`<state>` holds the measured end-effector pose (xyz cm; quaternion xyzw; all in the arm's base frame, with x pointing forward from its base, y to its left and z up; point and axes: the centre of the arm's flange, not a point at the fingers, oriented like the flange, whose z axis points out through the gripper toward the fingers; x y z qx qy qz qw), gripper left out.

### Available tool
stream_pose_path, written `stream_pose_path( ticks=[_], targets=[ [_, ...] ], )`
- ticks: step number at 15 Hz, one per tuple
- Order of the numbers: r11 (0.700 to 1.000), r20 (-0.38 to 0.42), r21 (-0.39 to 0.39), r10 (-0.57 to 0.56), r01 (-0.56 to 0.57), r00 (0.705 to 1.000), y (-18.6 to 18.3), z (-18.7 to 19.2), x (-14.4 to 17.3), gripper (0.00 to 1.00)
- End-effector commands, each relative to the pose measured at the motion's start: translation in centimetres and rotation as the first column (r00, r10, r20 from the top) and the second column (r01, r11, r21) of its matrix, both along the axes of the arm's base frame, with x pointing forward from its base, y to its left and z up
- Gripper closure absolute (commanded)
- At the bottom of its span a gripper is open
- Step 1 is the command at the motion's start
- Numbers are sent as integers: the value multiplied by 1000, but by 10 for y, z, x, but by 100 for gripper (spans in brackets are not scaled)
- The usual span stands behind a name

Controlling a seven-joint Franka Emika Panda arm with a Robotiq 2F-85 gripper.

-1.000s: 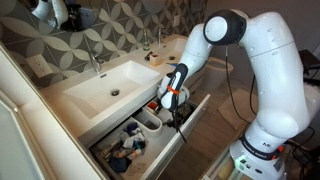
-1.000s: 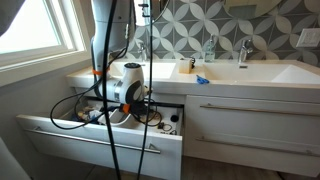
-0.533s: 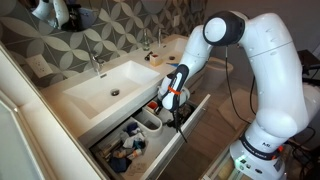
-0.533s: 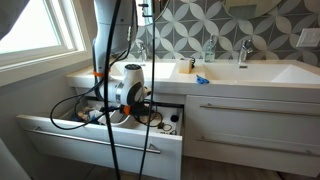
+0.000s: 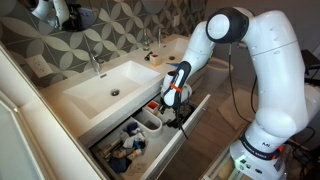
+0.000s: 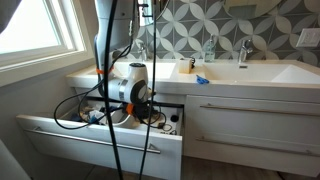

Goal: Move the black thing to the right then move the box forwards

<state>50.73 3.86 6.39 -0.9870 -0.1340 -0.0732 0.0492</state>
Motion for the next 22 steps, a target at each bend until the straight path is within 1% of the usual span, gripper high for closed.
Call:
stream_pose_path(
  ticks=[1,5,9,13,15,19,22],
  targets=[
    [999,-3,-52,-18,18,1000,-17,20,-9,100],
    [999,77,-32,-20,22,997,-34,25,-2,100],
    [999,159,-42,-24,31,987,-42,24,7,100],
    [1000,232,-4,-27,29,972,-44,24,14,100],
    [1000,251,23,-25,19,968,-41,21,16,100],
    [997,261,82,-8,-14,965,-32,14,17,100],
    [993,273,113,6,-38,962,-29,12,19,100]
  ],
)
